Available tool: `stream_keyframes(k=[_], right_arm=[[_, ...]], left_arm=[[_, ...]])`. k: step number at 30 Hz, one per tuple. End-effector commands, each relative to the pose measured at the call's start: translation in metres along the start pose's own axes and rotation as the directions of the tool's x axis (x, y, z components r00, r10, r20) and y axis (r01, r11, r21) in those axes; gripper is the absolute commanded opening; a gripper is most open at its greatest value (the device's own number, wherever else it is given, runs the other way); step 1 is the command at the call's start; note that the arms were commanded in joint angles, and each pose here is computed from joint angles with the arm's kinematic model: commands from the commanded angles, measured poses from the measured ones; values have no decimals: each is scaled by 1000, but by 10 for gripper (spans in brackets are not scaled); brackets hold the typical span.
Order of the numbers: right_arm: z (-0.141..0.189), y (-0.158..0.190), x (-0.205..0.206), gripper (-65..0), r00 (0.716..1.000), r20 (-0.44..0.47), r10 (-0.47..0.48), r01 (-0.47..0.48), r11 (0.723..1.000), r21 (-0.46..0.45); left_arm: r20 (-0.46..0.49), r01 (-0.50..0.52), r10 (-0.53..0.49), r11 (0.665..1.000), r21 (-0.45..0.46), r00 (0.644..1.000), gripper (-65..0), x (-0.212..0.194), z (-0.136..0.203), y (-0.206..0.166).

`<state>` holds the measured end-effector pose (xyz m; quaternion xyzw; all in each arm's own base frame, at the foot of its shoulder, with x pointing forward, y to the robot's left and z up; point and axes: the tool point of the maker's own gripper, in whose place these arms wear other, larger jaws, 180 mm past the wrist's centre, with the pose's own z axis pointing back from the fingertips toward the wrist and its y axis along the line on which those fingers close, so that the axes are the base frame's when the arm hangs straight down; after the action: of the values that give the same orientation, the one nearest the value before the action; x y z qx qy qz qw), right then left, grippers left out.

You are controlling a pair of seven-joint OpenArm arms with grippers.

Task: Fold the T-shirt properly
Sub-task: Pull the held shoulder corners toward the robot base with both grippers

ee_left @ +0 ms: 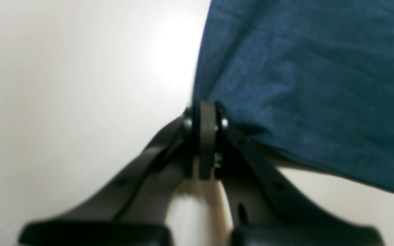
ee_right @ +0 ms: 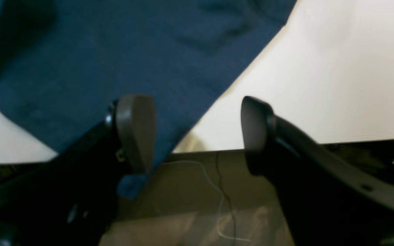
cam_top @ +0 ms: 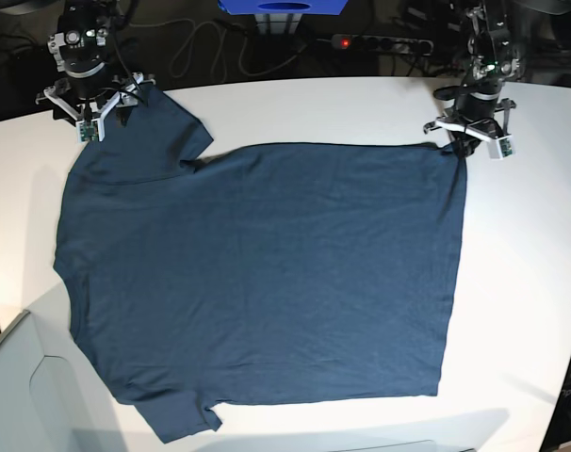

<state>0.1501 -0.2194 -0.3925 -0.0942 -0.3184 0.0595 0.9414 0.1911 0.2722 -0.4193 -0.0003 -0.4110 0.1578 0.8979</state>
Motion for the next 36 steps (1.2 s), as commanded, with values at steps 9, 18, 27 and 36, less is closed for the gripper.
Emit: stream_keyframes(k=[9,18,27,36], right_arm=[[-12,9,-17,-276,998,-48,39,-35,997,67],[-17,18,-17,-336,986,-116,116,-100,985,139],[-16,6,-21,-533,983,-145,112,-94,988,124],[-14,5,-14,-648,986,-123,117,-103,988,119]], left_arm=[[17,14,-14,1000,3,1000,-650,7,3,3],[18,20,-20,1000,5,1000,-650,7,3,4],[18,24,-24,1000,6,1000,-650,8,3,5],[33,32,-32,999,1,999,-650,14,5,2]])
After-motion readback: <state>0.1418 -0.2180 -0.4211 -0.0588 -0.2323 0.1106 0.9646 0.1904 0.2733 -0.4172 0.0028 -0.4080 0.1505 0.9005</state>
